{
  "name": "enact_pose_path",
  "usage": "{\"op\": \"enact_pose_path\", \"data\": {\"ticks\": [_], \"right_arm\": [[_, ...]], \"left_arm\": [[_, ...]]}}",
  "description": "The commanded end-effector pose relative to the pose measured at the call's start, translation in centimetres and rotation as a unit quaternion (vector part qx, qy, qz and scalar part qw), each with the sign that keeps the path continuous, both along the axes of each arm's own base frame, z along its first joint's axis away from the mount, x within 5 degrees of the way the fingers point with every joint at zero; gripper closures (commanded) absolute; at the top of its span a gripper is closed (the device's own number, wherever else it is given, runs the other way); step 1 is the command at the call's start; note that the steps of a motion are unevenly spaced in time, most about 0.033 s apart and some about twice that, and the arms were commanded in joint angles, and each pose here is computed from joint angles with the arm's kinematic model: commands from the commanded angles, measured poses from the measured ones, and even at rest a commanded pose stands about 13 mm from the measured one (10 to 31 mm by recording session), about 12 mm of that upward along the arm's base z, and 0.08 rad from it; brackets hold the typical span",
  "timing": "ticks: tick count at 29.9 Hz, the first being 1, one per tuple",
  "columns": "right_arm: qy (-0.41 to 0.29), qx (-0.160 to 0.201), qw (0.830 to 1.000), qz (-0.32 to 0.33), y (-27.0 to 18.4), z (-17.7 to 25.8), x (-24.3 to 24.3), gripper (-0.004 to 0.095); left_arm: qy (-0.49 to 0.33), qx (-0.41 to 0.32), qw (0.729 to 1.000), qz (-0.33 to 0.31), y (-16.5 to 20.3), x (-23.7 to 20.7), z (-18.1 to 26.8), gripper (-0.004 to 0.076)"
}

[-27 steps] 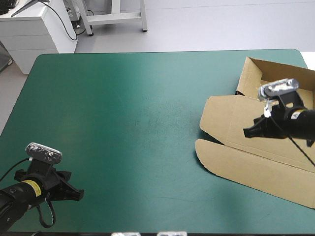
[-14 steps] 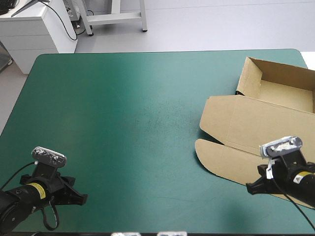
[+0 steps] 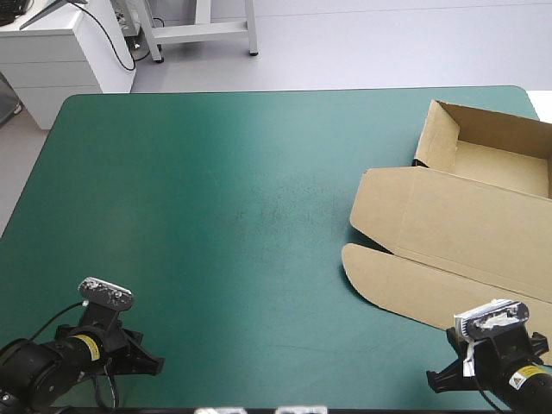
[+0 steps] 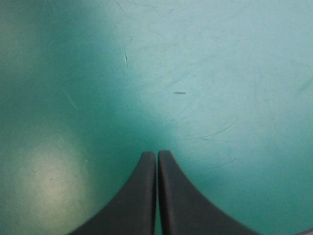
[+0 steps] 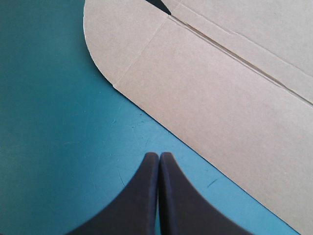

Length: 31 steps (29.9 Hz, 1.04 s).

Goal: Fold the box

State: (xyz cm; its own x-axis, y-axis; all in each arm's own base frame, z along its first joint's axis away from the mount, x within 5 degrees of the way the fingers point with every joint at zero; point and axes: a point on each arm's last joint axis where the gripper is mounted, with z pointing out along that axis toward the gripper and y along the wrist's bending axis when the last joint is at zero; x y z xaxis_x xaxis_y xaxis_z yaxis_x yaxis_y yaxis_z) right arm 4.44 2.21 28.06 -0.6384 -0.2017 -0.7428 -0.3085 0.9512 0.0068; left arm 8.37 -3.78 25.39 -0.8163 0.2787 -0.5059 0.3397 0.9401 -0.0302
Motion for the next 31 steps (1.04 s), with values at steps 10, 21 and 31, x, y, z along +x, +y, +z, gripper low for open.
{"op": "enact_pose_path", "data": {"ticks": [10, 21, 31], "right_arm": [[-0.061, 0.003, 0.998, -0.009, -0.05, 0.76, -0.36, 0.0923], [-0.037, 0.002, 0.999, -0.002, 0.04, 0.41, -0.65, 0.0924], [-0.038, 0.002, 0.999, -0.002, 0.03, 0.43, -0.64, 0.0924]], "left_arm": [[-0.067, -0.011, 0.997, -0.034, -0.54, 0.93, 0.67, 0.0731], [-0.056, -0.034, 0.997, -0.029, -0.83, 0.78, 0.59, 0.0731], [-0.056, -0.035, 0.997, -0.028, -0.84, 0.78, 0.59, 0.0731]]}}
